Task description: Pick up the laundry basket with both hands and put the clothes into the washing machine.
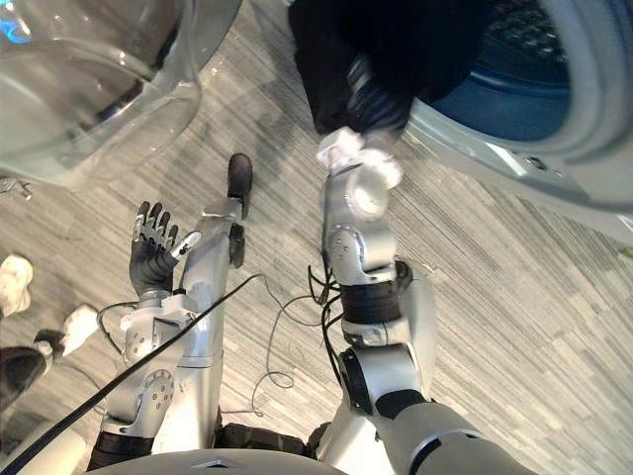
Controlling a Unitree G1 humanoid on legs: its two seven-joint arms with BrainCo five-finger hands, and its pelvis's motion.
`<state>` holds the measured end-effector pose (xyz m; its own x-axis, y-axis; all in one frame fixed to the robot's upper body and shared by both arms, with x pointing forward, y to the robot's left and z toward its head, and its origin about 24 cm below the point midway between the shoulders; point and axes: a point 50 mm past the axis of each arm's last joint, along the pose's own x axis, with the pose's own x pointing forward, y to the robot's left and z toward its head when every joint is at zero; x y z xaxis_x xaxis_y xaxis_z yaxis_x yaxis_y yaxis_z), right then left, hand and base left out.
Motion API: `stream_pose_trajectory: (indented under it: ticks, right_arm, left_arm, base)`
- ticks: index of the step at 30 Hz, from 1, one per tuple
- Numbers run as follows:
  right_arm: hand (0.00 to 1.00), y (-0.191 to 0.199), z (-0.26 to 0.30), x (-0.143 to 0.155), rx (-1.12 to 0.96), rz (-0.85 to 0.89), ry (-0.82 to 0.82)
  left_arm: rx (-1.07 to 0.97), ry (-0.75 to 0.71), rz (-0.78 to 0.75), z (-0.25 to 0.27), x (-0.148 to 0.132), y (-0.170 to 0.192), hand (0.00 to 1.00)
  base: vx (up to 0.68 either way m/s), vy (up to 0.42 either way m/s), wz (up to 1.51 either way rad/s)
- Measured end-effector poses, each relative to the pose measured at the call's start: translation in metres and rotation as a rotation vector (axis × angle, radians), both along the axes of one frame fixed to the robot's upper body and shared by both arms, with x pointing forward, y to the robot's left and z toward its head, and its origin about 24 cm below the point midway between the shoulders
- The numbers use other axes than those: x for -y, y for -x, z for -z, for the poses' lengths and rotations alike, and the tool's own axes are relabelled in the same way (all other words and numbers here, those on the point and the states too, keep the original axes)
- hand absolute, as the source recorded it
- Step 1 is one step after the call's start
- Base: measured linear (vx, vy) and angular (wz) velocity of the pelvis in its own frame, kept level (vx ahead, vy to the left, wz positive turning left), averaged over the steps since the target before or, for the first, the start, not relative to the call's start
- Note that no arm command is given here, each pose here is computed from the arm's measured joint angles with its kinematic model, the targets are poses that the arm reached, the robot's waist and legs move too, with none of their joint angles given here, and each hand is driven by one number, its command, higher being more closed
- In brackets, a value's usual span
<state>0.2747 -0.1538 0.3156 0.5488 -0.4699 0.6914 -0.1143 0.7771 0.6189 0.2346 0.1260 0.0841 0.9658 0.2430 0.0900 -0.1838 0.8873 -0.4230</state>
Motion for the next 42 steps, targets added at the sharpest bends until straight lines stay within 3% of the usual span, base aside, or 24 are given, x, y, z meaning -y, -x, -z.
stream_pose_trajectory:
  ticks: [1, 4, 9, 10, 15, 22, 26, 30, 35, 42]
  right_arm:
    - [1.0, 0.013, -0.023, 0.008, 0.109, -0.01, -0.005]
    - [1.0, -0.007, -0.018, 0.01, 0.017, 0.003, 0.007]
    - [1.0, -0.036, -0.042, 0.027, -0.034, 0.072, 0.01]
    - [0.0, -0.043, -0.043, 0.027, -0.047, 0.046, 0.02]
    - [0.0, -0.062, -0.076, 0.038, -0.113, 0.052, 0.156]
    - [0.0, -0.058, -0.112, 0.08, -0.069, -0.072, 0.051]
    - [0.0, -0.057, -0.112, 0.078, -0.048, -0.115, 0.09]
    - [0.0, -0.049, -0.072, 0.072, -0.037, -0.151, 0.122]
    - [0.0, -0.038, 0.019, 0.038, -0.137, -0.133, 0.206]
    - [0.0, -0.036, 0.093, 0.033, -0.336, -0.064, 0.185]
  left_arm:
    - [-0.012, -0.009, 0.016, 0.002, 0.004, 0.0, 0.0]
    - [-0.01, -0.017, 0.098, 0.002, 0.021, 0.002, 0.0]
    - [-0.005, -0.009, 0.127, 0.002, 0.023, 0.005, 0.0]
    - [-0.01, 0.001, 0.129, 0.004, 0.022, 0.007, 0.0]
    - [-0.013, 0.041, 0.138, 0.005, 0.023, 0.009, 0.0]
    - [0.037, 0.054, 0.159, -0.002, 0.023, 0.015, 0.0]
    - [0.03, 0.057, 0.144, -0.001, 0.022, 0.011, 0.0]
    - [0.015, 0.055, 0.109, 0.002, 0.016, 0.009, 0.0]
    - [-0.063, 0.045, 0.065, 0.017, 0.01, 0.006, 0.0]
    - [-0.112, 0.026, 0.061, 0.027, 0.004, 0.003, 0.0]
  base:
    - [-0.09, 0.059, -0.32]
    - [-0.06, 0.054, -0.27]
    - [-0.03, 0.029, -0.01]
    - [-0.07, 0.042, -0.03]
    - [-0.13, 0.054, 0.04]
    - [-0.17, 0.003, 0.17]
    - [-0.05, 0.08, -0.25]
    - [-0.02, 0.041, -0.08]
    - [0.01, 0.004, -0.19]
    - [-0.02, -0.035, -0.09]
